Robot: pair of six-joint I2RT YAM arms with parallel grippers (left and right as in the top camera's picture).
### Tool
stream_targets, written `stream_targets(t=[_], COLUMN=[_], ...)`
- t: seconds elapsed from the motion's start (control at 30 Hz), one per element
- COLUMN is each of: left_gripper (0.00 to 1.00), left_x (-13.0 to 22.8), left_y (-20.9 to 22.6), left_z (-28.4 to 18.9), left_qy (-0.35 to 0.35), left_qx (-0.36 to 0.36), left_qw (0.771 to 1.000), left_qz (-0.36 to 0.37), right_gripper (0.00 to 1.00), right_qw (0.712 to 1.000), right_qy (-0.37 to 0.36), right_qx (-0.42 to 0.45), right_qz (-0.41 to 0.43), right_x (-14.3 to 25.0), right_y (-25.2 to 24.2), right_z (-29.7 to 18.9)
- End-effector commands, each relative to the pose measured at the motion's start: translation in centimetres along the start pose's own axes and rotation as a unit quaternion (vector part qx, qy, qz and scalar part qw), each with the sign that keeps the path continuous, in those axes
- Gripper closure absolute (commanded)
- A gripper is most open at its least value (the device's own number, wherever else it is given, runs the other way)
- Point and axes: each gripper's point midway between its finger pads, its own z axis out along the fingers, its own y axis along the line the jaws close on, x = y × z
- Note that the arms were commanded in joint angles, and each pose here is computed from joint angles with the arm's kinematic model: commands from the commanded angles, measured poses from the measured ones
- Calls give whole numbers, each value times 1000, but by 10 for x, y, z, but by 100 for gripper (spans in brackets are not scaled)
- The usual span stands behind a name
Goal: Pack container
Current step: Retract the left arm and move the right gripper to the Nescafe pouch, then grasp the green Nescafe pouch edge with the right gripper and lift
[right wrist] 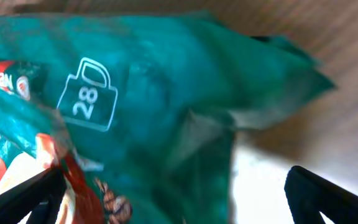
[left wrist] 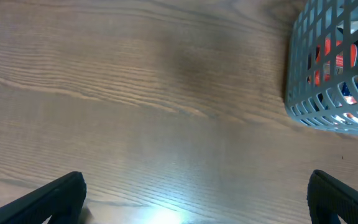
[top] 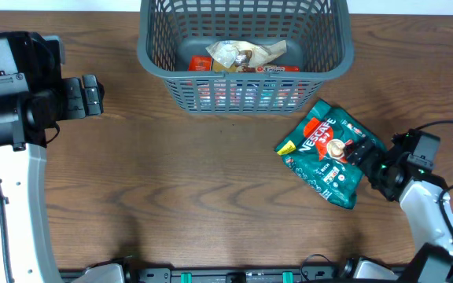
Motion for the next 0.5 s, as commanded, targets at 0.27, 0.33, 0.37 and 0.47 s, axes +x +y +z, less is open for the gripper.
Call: stream_targets(t=[0.27, 0.33, 0.37, 0.47], left_gripper=[1, 1, 1, 1], left_x=[-1, -2, -2, -2], left_y=[-2, -2, -2, -2], left_z=[-1, -1, -1, -1], left_qy=[-4, -5, -5, -5], left_qx=[6, 6, 6, 6], left_qw=[1000, 1000, 1000, 1000], left_qz=[8, 8, 8, 8], right_gripper=[21, 90, 99, 99], right_qw=[997, 997, 997, 996], right_qy=[53, 61, 64, 74], right_qx=[-54, -52, -50, -44], right_qz=[-10, -4, 1, 5], right_x=[17, 20, 21, 25], right_y=[9, 6, 4, 0], right_z=[38, 45, 48, 55])
